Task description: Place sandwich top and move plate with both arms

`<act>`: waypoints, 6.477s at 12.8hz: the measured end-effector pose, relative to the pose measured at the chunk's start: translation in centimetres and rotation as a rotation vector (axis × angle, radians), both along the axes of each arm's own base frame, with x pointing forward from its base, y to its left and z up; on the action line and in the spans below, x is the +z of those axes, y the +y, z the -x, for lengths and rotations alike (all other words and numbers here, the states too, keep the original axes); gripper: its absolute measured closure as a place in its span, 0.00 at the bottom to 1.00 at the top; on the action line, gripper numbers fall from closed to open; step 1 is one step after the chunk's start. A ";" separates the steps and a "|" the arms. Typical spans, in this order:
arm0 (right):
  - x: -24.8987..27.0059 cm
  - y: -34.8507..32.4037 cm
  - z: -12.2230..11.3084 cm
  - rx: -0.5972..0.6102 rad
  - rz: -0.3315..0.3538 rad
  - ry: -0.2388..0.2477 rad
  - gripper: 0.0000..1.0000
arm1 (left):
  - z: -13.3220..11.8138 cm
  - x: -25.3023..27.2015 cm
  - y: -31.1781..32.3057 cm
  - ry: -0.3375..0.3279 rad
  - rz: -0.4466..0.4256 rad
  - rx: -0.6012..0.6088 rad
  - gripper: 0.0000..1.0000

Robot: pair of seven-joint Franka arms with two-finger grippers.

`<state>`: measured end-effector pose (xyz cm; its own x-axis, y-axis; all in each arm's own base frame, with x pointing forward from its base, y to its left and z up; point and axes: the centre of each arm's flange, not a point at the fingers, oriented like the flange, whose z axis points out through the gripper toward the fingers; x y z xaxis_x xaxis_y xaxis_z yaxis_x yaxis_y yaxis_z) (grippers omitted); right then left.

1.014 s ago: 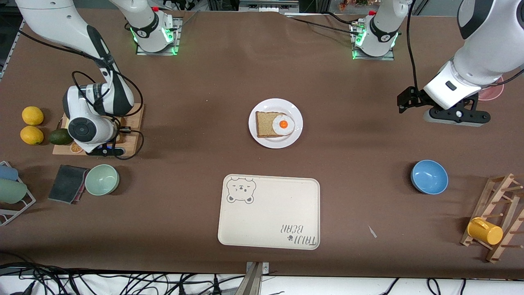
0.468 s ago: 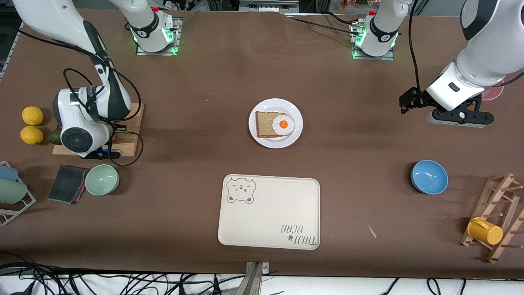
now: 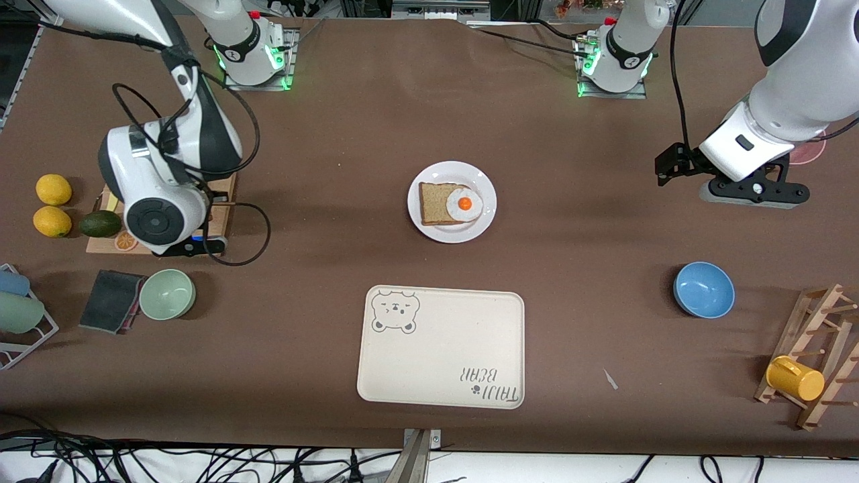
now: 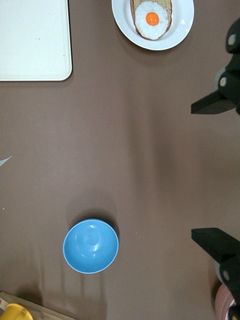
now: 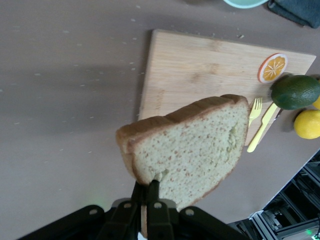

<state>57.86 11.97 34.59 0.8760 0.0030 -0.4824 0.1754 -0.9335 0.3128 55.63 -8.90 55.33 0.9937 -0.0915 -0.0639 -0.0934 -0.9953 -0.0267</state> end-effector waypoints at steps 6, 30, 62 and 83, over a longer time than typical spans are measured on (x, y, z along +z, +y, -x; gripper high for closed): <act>1.2 14.6 4.2 0.026 -0.040 -0.043 0.95 | 0.1 0.0 -0.2 0.003 0.000 -0.003 0.00; -2.9 46.9 14.0 0.067 -0.364 -0.324 0.95 | 0.2 0.1 -1.0 0.002 0.000 -0.017 0.00; -2.8 43.7 9.6 0.051 -0.368 -0.309 0.00 | 0.2 0.1 -0.9 0.001 0.000 -0.017 0.00; 19.1 -7.1 3.0 -0.121 -0.311 -0.354 0.00 | 0.5 0.0 -0.9 0.032 -0.005 -0.017 0.00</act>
